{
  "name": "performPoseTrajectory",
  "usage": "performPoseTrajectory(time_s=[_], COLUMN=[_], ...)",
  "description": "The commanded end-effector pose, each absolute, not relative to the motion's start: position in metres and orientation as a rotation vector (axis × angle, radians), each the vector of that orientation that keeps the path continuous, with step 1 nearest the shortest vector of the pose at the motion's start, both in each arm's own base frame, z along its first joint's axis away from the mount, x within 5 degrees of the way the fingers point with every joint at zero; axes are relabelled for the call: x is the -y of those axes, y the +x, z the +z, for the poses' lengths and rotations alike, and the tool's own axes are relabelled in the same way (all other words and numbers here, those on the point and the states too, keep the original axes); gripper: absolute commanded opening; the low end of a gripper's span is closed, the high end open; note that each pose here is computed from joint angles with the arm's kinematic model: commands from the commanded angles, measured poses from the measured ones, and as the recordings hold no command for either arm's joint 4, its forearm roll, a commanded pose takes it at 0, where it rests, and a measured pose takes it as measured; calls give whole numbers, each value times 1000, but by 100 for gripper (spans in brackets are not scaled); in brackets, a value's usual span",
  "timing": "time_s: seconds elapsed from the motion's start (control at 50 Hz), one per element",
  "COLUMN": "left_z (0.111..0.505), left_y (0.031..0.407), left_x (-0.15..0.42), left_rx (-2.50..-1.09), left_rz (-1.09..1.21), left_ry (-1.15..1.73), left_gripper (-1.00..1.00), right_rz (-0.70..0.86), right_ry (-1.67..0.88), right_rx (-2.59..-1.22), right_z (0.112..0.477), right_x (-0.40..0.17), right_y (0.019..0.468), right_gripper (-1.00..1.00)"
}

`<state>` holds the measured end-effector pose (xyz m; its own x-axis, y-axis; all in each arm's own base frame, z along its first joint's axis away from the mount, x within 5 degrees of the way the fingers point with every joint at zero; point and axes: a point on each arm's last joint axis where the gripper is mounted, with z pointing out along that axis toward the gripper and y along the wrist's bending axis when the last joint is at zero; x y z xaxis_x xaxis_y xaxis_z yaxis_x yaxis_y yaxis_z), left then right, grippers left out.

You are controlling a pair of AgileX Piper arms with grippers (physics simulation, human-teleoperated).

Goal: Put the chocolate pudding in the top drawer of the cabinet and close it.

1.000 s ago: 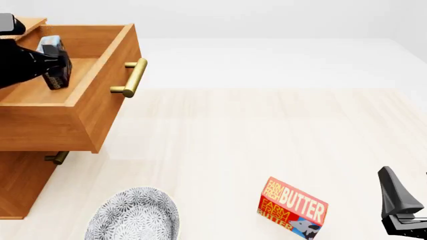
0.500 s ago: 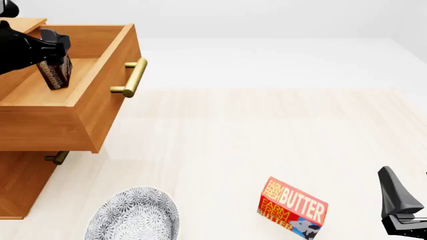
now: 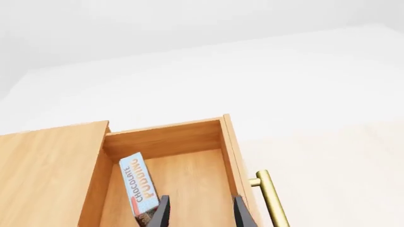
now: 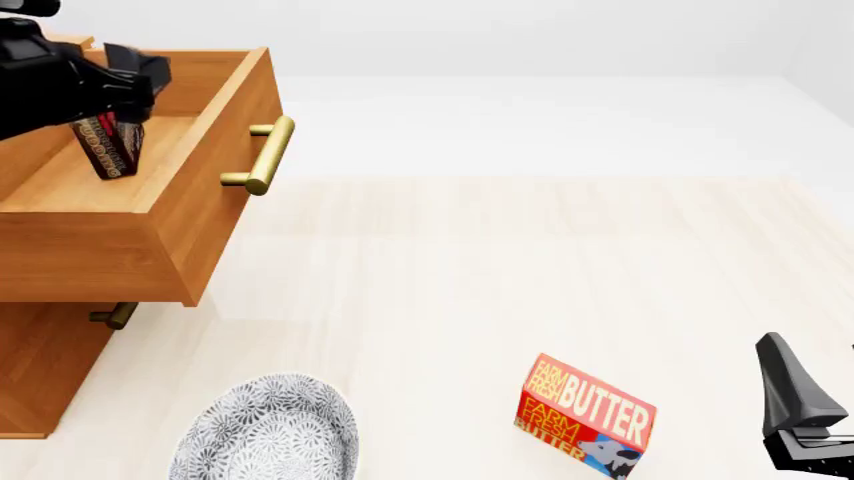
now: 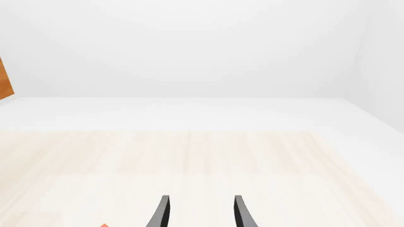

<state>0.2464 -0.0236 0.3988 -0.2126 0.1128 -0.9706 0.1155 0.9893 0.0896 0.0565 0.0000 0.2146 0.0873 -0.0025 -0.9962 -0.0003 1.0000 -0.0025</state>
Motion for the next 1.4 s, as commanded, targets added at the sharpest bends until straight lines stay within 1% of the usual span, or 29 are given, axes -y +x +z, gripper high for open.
performPoseTrajectory(time_s=[0.02,0.32,0.48,1.04,1.4], left_z=[406,413,413,408,405], left_y=[244,245,253,267,267], left_x=[38,51,64,108,135], left_rx=[-1770,-1748,-1744,-1785,-1812], left_rz=[-27,-65,-101,-269,-370], left_ry=[240,280,316,354,375], left_gripper=[100,100,100,100,100], right_rz=[-2,-2,-2,-2,-2], right_ry=[-2,-2,-2,-2,-2], right_rx=[-1483,-1483,-1483,-1483,-1483], right_z=[215,215,215,215,215], right_x=[0,0,0,0,0], right_y=[57,57,57,57,57], right_gripper=[100,100,100,100,100])
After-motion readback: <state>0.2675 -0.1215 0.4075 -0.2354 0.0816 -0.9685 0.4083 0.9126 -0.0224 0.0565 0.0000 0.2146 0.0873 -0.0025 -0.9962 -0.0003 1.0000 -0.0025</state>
